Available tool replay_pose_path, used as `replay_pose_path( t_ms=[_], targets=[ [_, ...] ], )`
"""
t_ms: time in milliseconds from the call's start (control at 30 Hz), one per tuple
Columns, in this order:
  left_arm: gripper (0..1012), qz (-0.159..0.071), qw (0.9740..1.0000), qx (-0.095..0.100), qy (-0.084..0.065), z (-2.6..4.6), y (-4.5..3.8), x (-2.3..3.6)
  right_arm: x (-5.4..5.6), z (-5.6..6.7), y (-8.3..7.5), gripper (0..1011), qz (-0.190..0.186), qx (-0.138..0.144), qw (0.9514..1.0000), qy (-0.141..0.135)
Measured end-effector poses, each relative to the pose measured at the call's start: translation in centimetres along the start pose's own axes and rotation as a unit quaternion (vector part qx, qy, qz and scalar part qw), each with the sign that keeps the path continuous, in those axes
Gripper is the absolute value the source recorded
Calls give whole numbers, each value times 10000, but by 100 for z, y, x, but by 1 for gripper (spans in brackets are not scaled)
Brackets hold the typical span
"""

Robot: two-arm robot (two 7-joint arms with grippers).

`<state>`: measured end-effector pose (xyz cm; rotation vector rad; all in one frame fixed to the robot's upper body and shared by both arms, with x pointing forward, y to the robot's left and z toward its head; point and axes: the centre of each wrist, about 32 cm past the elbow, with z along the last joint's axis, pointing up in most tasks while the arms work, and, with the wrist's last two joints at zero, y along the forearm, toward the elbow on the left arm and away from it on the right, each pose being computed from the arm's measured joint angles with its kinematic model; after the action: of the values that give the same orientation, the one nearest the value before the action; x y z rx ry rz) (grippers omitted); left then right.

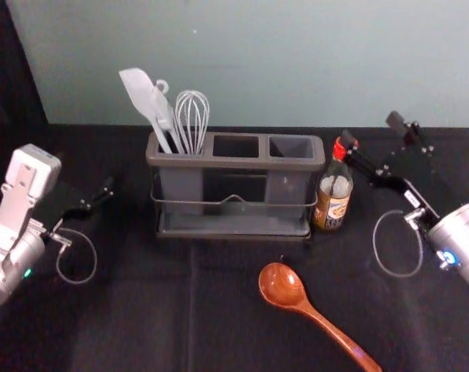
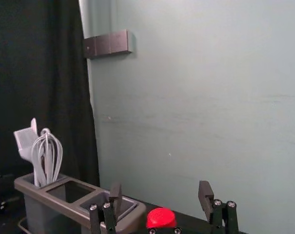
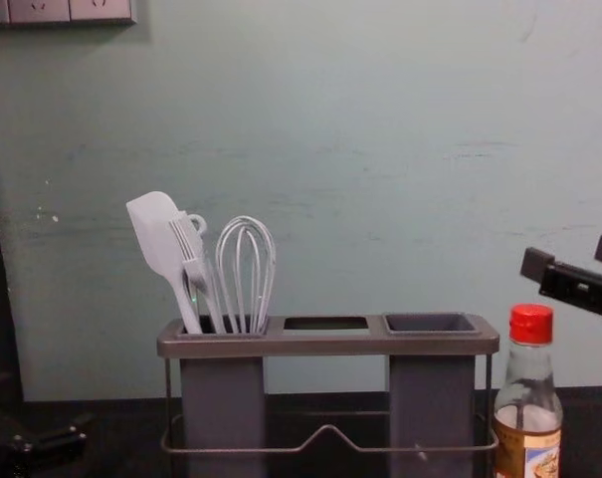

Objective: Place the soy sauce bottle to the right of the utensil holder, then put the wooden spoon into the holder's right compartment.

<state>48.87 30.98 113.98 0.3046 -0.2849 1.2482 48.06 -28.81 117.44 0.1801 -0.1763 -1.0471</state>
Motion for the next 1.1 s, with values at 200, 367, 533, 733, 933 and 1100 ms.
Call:
replay_pose_path(
  t_ms=[200,367,533,733,933,1100],
  targets=[
    [1000,0,10000,2,2,-1,0,-1,-72,47,-111,1004,31,-196,9998,-50],
    [1000,-2,10000,-1,0,0,0,-1,-226,35,-336,1004,258,-560,9978,-252],
    [1000,-2,10000,-1,0,0,0,-1,-270,-16,-419,1004,267,-398,9982,-350],
    [1000,-2,10000,-1,0,0,0,-1,-264,-12,-408,1004,268,-427,9981,-345],
    [1000,-1,10000,-1,0,0,0,-1,-259,-10,-401,1004,267,-450,9981,-339],
    [1000,-1,10000,-1,0,0,0,-1,-258,-10,-398,1004,268,-461,9980,-336]
  ],
)
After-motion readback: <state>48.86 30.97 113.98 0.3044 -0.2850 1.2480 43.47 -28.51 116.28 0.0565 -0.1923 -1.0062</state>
